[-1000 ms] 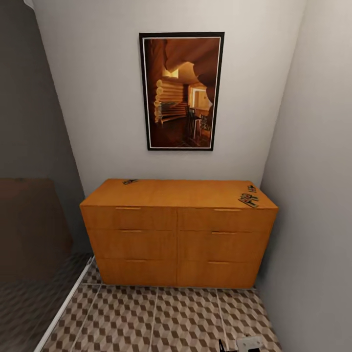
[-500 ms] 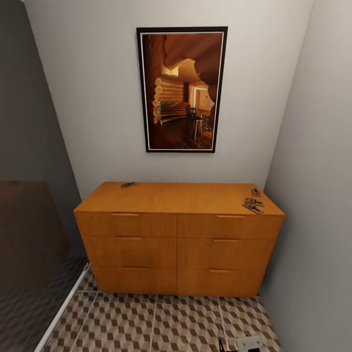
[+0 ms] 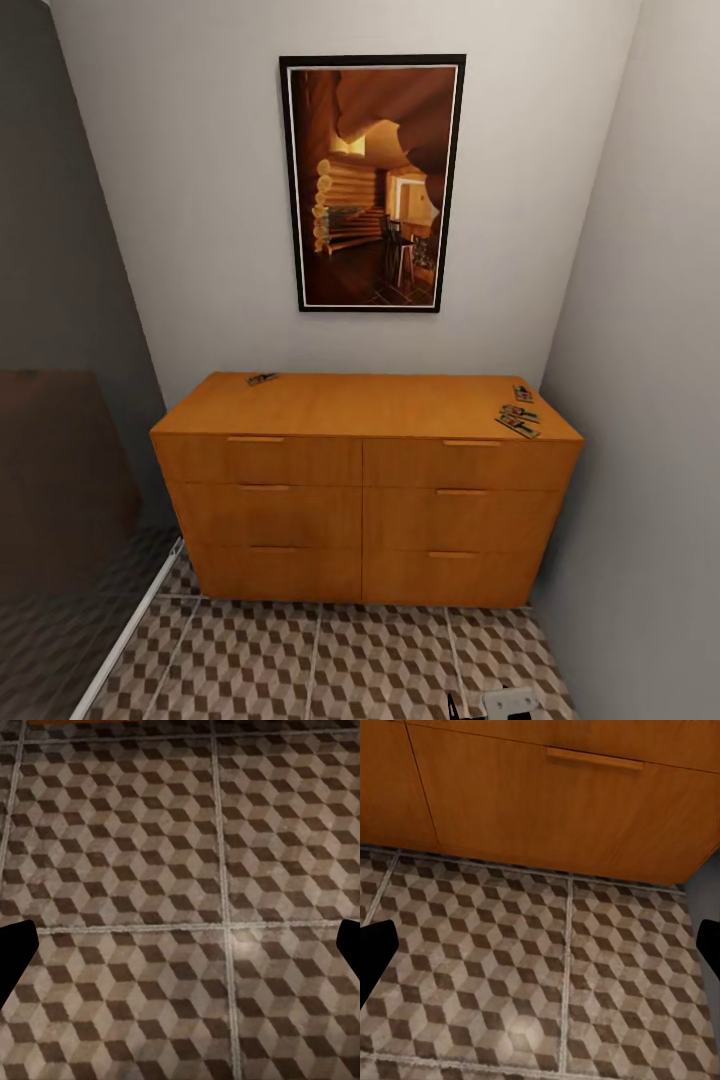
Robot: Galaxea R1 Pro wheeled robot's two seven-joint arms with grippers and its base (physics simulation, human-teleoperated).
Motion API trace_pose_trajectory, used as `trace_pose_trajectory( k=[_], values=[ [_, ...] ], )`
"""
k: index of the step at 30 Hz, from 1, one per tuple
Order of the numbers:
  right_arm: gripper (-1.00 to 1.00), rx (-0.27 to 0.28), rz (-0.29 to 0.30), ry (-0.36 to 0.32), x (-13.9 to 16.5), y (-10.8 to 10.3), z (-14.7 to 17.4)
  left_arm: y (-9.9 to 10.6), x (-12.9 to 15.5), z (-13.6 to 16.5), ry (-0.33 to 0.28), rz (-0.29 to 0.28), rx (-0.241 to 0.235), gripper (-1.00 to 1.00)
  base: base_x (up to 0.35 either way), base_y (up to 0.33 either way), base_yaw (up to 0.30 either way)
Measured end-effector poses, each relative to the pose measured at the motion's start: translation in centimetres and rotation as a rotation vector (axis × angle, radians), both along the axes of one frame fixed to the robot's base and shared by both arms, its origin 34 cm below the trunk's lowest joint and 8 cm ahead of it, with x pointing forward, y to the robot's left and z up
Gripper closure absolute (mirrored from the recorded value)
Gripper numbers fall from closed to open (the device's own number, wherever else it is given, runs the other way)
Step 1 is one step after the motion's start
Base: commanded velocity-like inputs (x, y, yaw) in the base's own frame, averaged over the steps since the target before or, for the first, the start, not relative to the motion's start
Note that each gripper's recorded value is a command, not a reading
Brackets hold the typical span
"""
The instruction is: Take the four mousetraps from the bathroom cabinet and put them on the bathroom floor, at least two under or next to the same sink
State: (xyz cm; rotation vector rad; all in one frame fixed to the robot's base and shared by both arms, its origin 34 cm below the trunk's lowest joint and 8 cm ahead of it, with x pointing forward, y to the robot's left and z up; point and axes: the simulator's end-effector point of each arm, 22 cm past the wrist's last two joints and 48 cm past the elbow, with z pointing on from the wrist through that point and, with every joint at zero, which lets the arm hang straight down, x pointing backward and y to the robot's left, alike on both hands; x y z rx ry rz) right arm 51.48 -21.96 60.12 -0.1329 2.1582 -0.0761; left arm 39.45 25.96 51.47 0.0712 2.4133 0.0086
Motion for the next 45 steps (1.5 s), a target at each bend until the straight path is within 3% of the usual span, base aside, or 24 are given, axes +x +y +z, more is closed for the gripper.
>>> trace_pose_trajectory(
  k=[22, 45],
  values=[
    [-1.0, 0.0, 0.0, 0.0, -0.01, 0.0, 0.01, 0.0, -0.02, 0.01, 0.0, 0.0, 0.0, -1.0, 0.173, 0.0, 0.0],
    [-1.0, 0.0, 0.001, 0.0, 0.0, 0.01, 0.0, 0.0, 0.0, 0.0, 0.0, 0.0, 0.0, -1.0, 0.012, 0.0, 0.0]
  ],
)
